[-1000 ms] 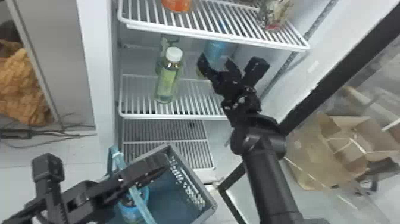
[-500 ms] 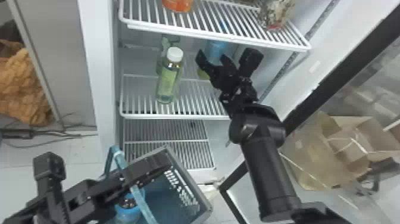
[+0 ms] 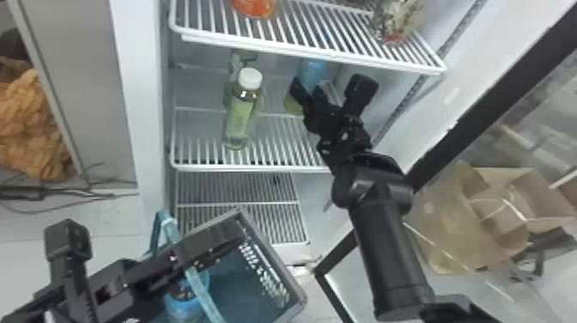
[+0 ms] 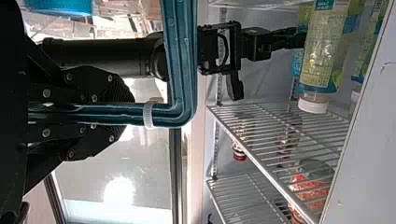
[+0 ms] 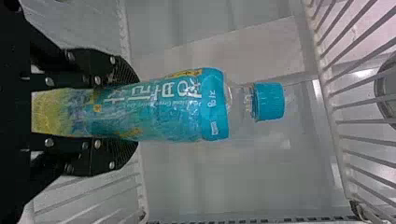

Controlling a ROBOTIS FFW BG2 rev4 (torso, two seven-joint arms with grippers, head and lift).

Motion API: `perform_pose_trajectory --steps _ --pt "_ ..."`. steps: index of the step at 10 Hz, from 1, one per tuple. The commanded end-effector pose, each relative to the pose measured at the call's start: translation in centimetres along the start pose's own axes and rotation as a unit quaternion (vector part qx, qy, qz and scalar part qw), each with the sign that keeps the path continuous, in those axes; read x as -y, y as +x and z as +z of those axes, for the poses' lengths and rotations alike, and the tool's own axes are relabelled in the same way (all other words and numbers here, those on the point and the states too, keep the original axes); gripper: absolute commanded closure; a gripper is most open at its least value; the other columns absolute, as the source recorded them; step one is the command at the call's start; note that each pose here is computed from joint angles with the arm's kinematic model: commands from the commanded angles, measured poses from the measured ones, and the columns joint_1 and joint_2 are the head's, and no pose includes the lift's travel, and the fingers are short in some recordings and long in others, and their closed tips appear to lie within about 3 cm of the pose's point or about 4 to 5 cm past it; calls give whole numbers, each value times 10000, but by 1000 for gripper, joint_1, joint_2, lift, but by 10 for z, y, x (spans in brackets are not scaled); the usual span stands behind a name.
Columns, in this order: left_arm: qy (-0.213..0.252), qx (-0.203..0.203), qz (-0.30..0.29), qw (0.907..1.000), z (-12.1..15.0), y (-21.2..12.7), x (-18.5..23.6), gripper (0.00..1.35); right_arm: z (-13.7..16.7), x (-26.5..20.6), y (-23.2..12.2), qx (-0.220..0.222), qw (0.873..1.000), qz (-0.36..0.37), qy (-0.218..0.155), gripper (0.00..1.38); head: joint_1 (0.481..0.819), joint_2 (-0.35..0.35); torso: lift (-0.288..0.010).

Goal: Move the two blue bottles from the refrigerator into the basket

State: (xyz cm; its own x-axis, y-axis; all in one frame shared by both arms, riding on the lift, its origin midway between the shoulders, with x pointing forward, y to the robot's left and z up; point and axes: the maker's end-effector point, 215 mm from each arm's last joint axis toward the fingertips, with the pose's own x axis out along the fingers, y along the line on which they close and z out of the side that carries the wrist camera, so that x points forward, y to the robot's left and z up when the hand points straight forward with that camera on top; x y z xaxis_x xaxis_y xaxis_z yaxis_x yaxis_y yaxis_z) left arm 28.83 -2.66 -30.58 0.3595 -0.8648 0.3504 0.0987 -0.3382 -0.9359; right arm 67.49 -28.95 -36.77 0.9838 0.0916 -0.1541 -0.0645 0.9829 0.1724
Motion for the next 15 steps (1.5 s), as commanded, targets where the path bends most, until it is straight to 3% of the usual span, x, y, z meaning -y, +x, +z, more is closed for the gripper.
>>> perform_pose_trajectory --steps 1,5,15 --pt "0 0 3 10000 0 0 0 1197 6 -1 -4 82 10000 36 -39 1280 695 -350 -216" --pt "-14 -9 17 10000 -1 -1 -1 1197 20 -13 -41 358 9990 262 10 1280 695 -350 -216" --pt "-59 -8 49 10000 -4 -3 -4 1197 -5 -54 -138 -10 9951 945 284 1280 695 -350 -216"
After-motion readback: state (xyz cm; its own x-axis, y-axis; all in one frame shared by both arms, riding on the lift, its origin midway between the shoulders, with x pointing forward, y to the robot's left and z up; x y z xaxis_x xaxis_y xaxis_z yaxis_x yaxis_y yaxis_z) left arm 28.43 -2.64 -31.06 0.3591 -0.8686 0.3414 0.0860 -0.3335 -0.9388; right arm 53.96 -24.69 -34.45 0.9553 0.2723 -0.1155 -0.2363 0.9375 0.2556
